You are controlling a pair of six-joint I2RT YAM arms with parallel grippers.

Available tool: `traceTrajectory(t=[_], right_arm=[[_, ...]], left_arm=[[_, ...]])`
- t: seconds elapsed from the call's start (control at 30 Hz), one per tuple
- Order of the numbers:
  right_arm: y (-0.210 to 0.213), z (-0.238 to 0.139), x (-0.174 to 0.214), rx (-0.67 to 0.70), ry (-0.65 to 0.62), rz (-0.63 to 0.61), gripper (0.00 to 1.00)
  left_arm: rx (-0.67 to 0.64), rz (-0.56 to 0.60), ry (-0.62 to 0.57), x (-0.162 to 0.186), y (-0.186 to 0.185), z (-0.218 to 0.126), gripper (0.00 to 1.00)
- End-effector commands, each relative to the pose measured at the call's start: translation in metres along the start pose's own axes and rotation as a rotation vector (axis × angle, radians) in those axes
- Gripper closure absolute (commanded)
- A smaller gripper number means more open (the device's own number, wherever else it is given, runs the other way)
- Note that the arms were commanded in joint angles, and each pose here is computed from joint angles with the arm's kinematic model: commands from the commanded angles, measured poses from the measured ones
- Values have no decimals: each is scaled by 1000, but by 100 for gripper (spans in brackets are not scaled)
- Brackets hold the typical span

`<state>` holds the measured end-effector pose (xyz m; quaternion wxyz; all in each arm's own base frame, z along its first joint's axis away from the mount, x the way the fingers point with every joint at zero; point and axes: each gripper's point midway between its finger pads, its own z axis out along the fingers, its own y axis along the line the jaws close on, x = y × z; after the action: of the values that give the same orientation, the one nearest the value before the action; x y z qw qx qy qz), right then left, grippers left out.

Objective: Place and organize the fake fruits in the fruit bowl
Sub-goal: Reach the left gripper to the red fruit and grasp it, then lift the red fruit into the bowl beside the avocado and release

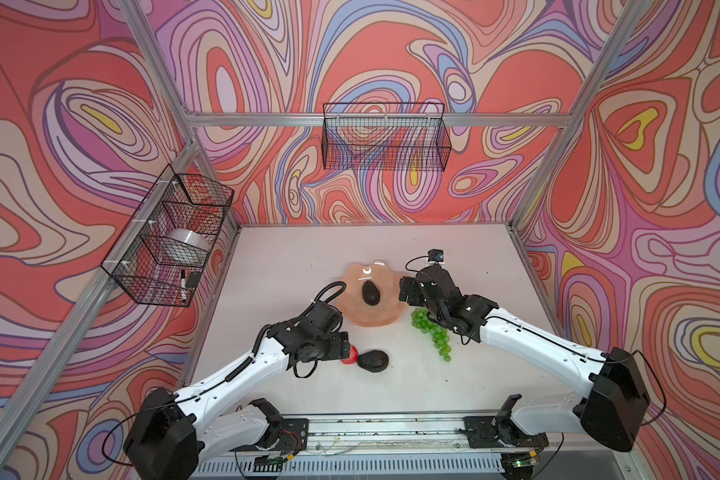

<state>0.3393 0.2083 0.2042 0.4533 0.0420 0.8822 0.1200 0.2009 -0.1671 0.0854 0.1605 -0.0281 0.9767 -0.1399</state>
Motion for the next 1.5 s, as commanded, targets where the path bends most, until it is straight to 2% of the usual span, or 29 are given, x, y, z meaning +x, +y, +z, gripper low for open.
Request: traceTrajectory(t=[0.0,0.17,0.53,0.8,0.93,1.1,1.27,1.37,1.47], right_arm=[[-4,-6,-3,-7,-20,23,2],[-9,-11,0,-6,-23,29,2],[-15,-15,1,3,-32,34,2],[-14,-11,5,4,-20,28,2],[-14,-10,7,5,-16,27,2],[-14,-8,8,6,-13,29,2],[-13,-8,6,1,-21,27,2],[-11,-8,4,0,-26,28,2],[-10,-8,3,-6,-28,25,2]], left_arm=[[1,-18,-38,-12,-15,4,10],[-3,-6,-10,-8,-25,20,9],[-67,3,76,8,-16,48,12],[-112,7,76,10,-7,53,33],[-132,15,57,6,-3,46,45],[-142,31,17,-2,1,24,52],[-88,43,-78,-22,-5,-14,53],[-37,64,-136,-44,-19,-36,53],[-1,90,-162,-70,-34,-44,52]])
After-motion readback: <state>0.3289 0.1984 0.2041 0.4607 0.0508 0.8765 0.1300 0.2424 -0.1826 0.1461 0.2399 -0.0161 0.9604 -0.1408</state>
